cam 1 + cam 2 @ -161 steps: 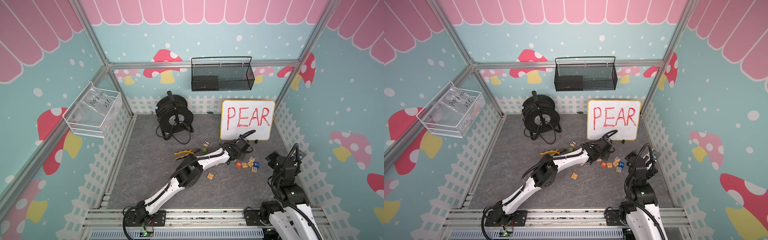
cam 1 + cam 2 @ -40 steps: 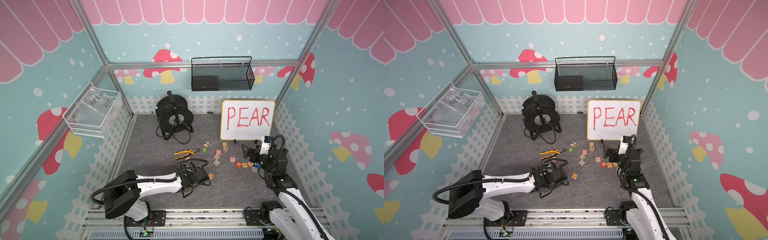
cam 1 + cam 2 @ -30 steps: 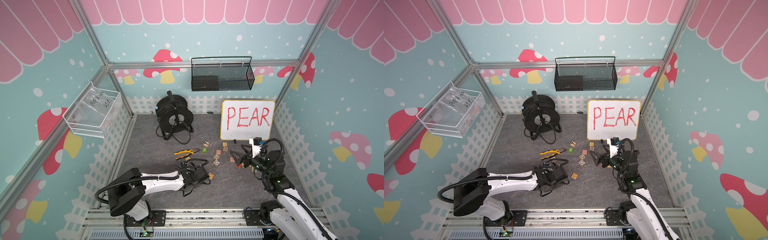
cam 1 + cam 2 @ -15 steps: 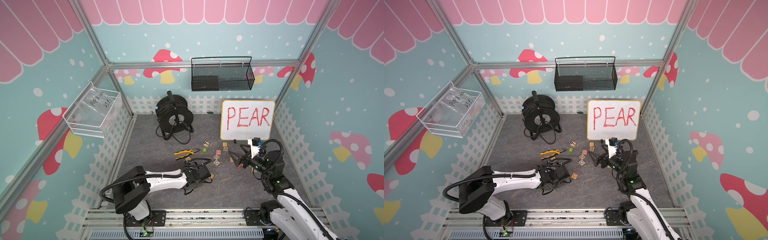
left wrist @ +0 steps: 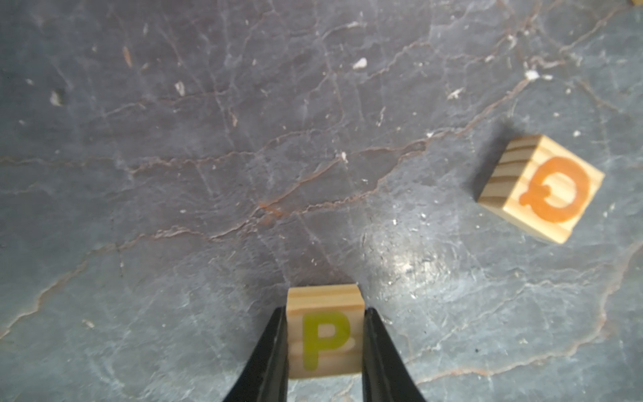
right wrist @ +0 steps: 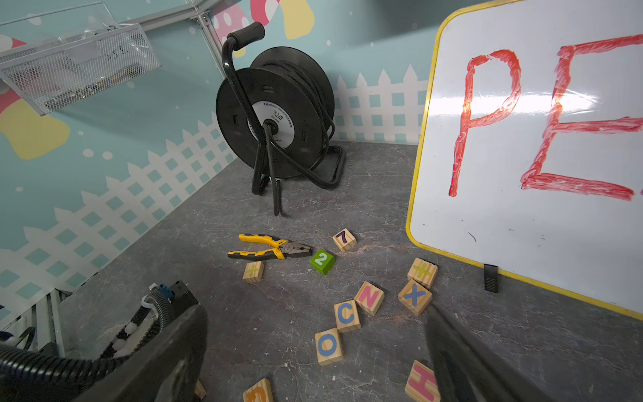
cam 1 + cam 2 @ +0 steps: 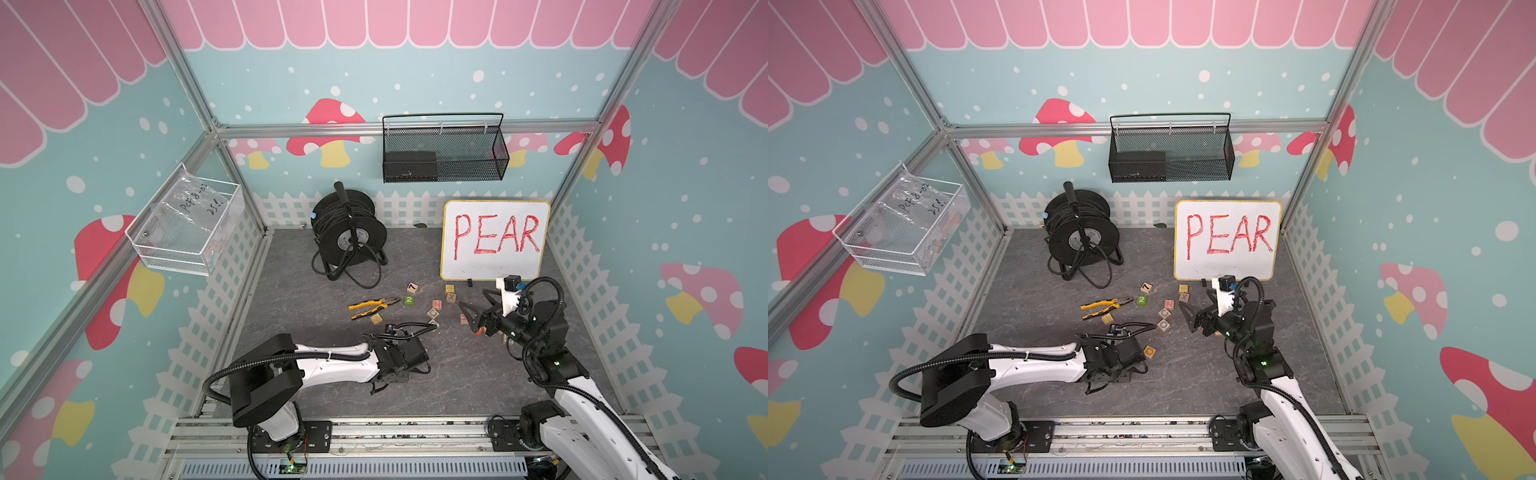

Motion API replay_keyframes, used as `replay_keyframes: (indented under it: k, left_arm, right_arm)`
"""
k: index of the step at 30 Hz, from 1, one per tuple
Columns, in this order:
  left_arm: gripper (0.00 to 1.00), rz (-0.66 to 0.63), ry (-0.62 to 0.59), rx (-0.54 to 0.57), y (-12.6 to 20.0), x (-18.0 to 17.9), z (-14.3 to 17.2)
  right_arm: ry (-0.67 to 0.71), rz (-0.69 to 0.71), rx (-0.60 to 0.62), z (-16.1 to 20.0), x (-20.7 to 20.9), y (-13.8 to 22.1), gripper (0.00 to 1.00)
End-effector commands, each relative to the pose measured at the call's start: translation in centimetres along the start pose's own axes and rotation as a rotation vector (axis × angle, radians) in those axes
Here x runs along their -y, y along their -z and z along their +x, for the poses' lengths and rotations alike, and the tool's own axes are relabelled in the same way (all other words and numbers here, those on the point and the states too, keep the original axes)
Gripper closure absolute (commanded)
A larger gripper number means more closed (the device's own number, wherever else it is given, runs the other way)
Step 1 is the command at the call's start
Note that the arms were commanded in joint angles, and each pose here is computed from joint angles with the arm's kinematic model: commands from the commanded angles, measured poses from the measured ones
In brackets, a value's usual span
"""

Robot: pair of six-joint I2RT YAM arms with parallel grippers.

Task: Spell the uppercase word “pear” with letter blocks
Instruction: Place the letter block at the center of the board.

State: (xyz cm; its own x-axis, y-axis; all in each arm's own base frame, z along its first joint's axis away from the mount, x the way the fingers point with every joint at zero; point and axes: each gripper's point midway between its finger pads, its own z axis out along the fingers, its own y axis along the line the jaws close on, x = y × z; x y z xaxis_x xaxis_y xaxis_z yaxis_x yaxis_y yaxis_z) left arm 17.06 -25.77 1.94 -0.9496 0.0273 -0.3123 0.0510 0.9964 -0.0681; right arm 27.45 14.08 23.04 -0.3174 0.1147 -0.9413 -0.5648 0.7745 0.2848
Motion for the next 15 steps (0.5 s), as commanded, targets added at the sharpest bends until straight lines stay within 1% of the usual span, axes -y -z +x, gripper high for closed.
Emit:
replay_keyframes:
  k: [1,11,15]
  left_arm:
    - [0.77,-0.030,-0.054,-0.070,-0.9,-0.5,1.7]
    - [0.77,0.021,0.006,-0.107,-1.5,0.3,2.9]
    - [0.74,0.022,0.009,-0.100,-1.4,0.3,2.8]
  right_arm:
    - [0.033,0.007,0.017,-1.3,-0.3,0.2,0.01]
    - [0.030,0.049,0.010,-1.2,0.3,0.3,0.01]
    - [0.028,0.051,0.004,-1.0,0.4,0.2,0.01]
